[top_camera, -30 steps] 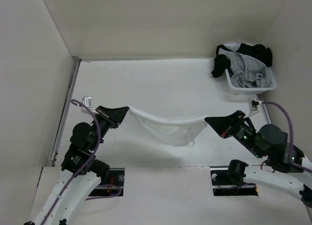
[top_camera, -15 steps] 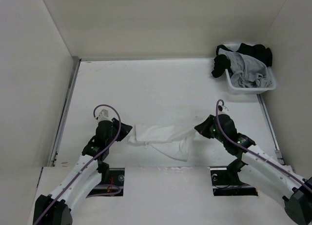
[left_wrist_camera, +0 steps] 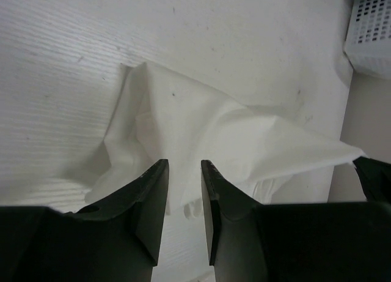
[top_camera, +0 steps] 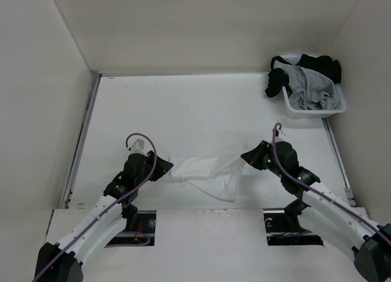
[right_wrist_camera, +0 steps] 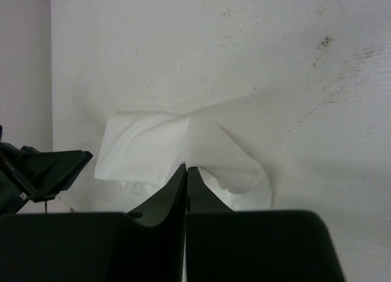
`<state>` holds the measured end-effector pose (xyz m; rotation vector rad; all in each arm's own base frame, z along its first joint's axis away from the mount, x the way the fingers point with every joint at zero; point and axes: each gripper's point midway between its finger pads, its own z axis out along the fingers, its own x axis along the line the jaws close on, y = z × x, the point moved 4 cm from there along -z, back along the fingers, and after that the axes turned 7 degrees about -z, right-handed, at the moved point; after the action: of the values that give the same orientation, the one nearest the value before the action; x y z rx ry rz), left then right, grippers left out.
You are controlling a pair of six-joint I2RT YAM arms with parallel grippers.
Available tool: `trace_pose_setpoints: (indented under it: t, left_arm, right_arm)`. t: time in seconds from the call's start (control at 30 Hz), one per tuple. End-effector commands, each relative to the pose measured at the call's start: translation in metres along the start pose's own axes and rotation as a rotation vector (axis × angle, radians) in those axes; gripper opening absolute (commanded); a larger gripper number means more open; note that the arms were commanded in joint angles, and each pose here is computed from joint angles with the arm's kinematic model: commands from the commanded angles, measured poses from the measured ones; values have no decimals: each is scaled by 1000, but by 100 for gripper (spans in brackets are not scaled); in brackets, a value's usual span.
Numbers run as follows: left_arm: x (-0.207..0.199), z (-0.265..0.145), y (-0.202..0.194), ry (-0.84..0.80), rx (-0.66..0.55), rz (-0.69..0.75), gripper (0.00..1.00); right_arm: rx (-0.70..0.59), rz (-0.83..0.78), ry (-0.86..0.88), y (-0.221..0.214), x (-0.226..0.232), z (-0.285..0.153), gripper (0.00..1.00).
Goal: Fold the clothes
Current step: Fold the tank top
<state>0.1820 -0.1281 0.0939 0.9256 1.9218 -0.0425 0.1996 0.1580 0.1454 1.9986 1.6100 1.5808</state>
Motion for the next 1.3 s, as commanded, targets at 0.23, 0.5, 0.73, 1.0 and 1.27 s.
trace_pose_setpoints:
  t: [0.23,0.5,0.73,1.0,1.27]
  left_arm:
    - [1,-10,-10,23,32,17,30]
    - [-7,-3,-22,17,90,44,33]
    - [-11,2,-22,3,78,25,22]
    - [-65,-4,11,-152,-39,4,6]
    - [-155,14,108,-300,-264,-1,3]
  right_arm:
    - [-39,-4,52,8,10,3,0]
    - [-43,-1,58,7,9,0,0]
    - [-39,0,57,6,9,0,0]
    - [-63,-27,92,25,28,-1,0]
    - [-205,-97,137,124,83,17,0]
